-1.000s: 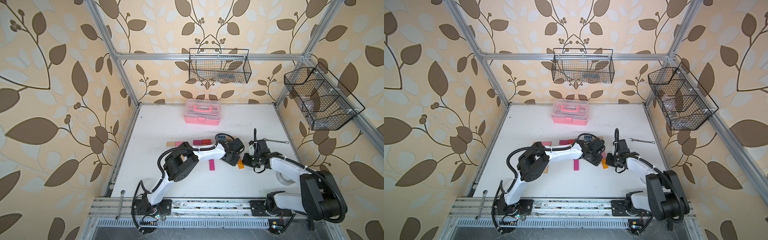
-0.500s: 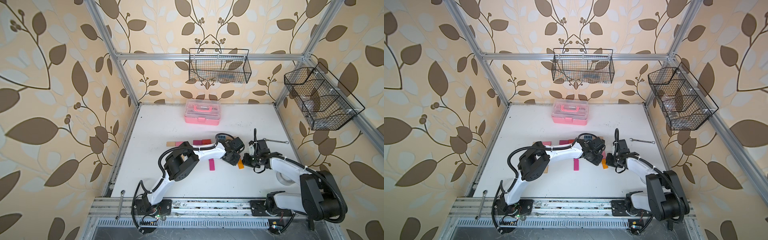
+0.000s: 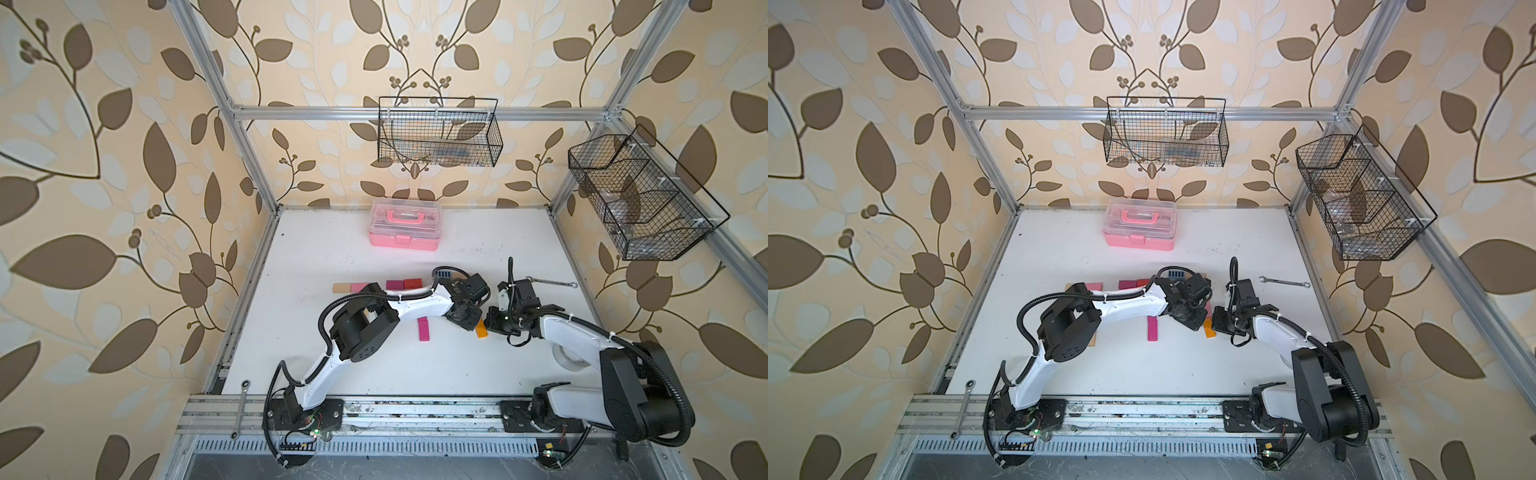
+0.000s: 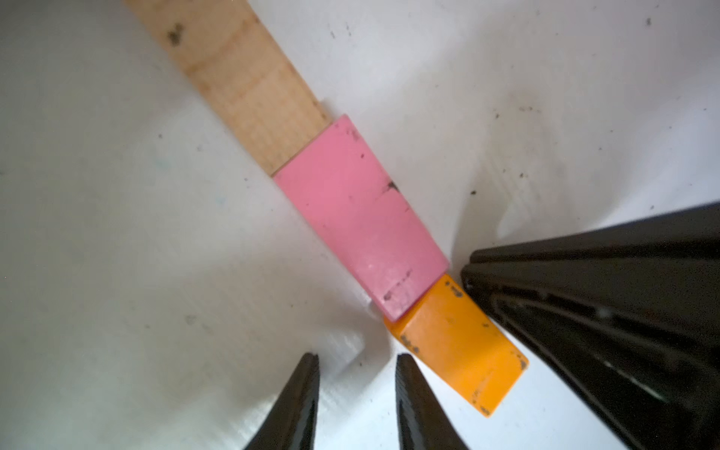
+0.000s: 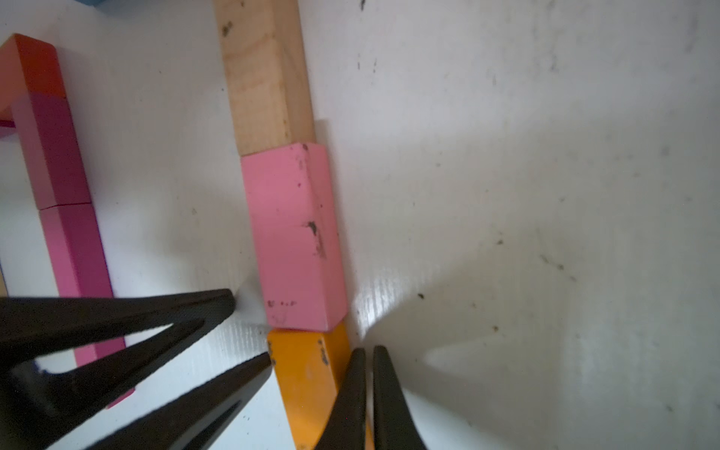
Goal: Assemble the number 7 with building blocks
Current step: Adjust the building block at the center of the board.
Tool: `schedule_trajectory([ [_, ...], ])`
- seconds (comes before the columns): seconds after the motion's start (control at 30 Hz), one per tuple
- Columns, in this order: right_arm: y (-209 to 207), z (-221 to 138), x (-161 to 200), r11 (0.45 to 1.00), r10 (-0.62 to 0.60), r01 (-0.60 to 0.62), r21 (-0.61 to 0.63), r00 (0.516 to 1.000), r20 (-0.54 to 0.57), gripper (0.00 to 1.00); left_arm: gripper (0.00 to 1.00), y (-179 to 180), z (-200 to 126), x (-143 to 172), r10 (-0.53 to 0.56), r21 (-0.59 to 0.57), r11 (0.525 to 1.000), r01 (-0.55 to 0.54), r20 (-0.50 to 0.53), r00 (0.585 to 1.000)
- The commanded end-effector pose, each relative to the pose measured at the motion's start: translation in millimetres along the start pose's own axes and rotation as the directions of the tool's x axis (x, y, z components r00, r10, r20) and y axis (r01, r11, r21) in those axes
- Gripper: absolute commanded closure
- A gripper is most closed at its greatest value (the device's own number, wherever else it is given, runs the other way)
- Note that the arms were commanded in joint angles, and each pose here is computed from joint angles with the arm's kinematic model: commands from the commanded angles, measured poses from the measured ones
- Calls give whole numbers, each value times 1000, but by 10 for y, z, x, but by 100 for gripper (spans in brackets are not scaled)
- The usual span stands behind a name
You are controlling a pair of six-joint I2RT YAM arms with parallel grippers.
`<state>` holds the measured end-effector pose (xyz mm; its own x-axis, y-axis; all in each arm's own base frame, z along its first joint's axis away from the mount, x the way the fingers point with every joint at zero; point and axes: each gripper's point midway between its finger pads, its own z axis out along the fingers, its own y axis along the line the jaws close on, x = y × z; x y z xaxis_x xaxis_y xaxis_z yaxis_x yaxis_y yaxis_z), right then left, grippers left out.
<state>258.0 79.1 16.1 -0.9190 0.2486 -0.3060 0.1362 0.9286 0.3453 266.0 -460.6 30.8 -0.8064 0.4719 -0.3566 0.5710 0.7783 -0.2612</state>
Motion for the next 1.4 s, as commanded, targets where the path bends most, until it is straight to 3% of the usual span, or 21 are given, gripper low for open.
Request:
schedule_trajectory([
  [0.0,-14,5,70,1000,-9,8,-8,1000,-12,91,65,-19,60,7,-15,16,1000,15,-26,1000],
  [0.4,-10,6,58,1000,-7,6,-14,1000,-13,91,65,52,-111,-21,-22,-18,1000,22,7,1000],
  [0.73,-4,15,43,1000,-9,8,-18,1000,-17,91,64,308,-370,-31,-40,-85,995,44,48,998],
  [0.97,-46,-7,6,1000,7,-7,-10,1000,1,91,64,445,-383,-126,-48,-90,994,54,75,996],
  [1.17,-170,-150,-222,999,49,-49,5,996,70,91,64,464,-387,-331,-41,-91,995,51,115,993],
  [1.37,-59,-330,-573,1000,17,-16,-7,991,133,91,64,587,-654,-558,-48,-108,992,71,201,978],
])
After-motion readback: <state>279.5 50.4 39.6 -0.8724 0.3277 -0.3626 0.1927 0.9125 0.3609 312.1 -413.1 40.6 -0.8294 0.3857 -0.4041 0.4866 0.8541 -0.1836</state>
